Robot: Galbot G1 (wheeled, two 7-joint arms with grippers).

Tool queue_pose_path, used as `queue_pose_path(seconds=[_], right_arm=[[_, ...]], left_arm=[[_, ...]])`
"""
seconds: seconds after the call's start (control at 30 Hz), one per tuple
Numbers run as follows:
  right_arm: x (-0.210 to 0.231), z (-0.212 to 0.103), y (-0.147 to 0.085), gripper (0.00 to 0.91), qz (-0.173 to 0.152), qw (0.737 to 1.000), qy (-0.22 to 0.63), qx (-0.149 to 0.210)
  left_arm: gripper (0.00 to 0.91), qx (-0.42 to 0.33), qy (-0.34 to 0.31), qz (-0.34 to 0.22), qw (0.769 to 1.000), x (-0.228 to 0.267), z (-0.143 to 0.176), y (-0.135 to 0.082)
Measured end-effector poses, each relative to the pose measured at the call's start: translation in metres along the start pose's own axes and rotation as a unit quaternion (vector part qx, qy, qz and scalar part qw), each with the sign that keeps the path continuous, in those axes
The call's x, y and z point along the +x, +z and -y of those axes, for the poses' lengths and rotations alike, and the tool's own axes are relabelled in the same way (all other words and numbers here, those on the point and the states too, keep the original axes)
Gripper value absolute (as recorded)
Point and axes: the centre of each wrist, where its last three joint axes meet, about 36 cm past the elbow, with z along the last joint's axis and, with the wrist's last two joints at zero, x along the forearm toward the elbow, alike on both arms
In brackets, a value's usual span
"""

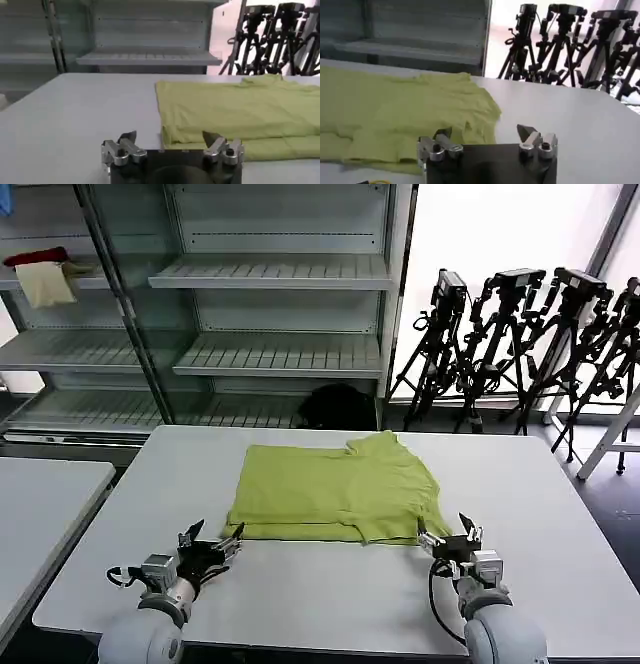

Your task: Fold and organize the clothes.

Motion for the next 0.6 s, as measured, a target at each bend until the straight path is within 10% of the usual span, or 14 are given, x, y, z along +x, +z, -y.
queue_pose_path(seconds=[0.17, 0.3, 0.4, 0.6], right_arm=[[-0.002, 0.001, 0.005, 0.02, -0.009, 1.0, 0.0, -0.003], [-0.003, -0.001, 0.008, 0.0, -0.014, 1.0, -0.003, -0.003], [-0.002, -0.002, 0.011, 0.0, -0.018, 1.0, -0.005, -0.002], [-0.001, -0.001, 0.012, 0.0, -0.02, 1.0, -0.005, 0.0]], left_arm=[[0.907, 0.0, 0.001, -0.003, 1.0, -0.003, 0.0, 0.001], [0.725, -0.002, -0.001, -0.006, 1.0, -0.004, -0.001, 0.002], [0.04, -0.004, -0.003, -0.011, 1.0, -0.005, -0.001, 0.005], [0.01, -0.009, -0.004, -0.02, 1.0, -0.008, -0.003, 0.01]])
